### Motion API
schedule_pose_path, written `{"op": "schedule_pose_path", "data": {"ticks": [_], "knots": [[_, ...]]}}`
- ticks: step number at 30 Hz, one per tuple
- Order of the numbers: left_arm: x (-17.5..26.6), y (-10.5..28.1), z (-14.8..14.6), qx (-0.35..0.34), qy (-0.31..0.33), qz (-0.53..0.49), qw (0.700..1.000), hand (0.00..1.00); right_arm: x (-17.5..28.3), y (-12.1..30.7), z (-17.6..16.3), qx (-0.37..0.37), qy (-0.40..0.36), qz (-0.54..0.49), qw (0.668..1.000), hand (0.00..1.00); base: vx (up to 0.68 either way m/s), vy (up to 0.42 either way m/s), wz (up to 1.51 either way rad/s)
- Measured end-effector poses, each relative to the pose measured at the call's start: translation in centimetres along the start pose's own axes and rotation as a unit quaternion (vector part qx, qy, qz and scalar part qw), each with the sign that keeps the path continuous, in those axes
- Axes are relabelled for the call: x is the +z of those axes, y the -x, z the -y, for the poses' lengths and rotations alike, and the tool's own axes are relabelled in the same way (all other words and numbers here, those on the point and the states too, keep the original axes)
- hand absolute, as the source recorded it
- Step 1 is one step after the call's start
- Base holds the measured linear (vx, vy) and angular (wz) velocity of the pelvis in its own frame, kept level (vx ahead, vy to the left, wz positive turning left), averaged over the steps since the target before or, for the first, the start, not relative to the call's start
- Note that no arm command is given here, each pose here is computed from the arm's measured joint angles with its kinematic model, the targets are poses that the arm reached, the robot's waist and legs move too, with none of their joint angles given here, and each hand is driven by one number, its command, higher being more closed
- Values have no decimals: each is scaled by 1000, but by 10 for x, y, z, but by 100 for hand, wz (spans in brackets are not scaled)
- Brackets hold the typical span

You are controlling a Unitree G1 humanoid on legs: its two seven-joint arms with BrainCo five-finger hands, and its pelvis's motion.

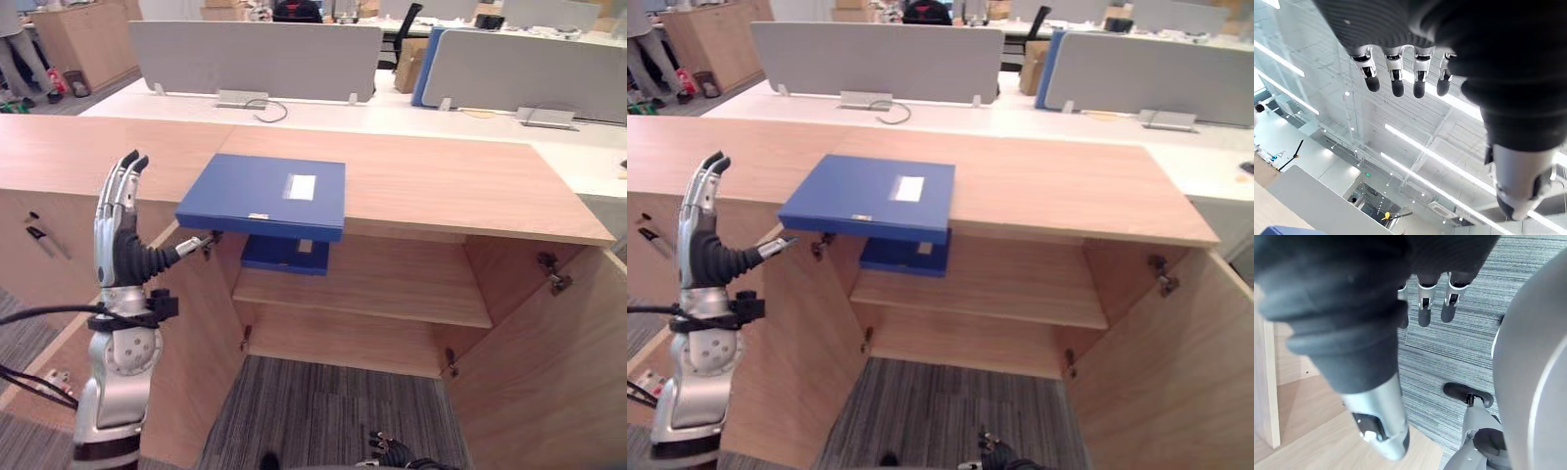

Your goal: Walk over to the cabinet, pick up the folder, carry it to the office cabinet, place the folder inside the office cabinet, then close the office cabinet door

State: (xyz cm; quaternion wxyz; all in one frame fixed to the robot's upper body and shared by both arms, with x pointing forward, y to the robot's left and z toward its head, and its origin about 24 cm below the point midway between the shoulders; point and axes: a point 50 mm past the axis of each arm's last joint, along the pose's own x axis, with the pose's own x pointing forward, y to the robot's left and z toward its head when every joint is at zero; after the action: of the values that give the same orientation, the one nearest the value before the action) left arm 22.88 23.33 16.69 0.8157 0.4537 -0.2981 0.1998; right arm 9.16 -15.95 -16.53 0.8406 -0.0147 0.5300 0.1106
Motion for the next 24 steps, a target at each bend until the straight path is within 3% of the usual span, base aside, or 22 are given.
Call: {"op": "schedule_pose_path", "data": {"ticks": [11,24], "knots": [[-24,-9,7,-24,-152,3,988,0,-5,3,-2,1,12,12,1000,0,-19,1,-12],[-34,-18,32,-101,-189,36,976,0,-6,5,-2,0,16,20,1000,0,-14,2,-1]]}}
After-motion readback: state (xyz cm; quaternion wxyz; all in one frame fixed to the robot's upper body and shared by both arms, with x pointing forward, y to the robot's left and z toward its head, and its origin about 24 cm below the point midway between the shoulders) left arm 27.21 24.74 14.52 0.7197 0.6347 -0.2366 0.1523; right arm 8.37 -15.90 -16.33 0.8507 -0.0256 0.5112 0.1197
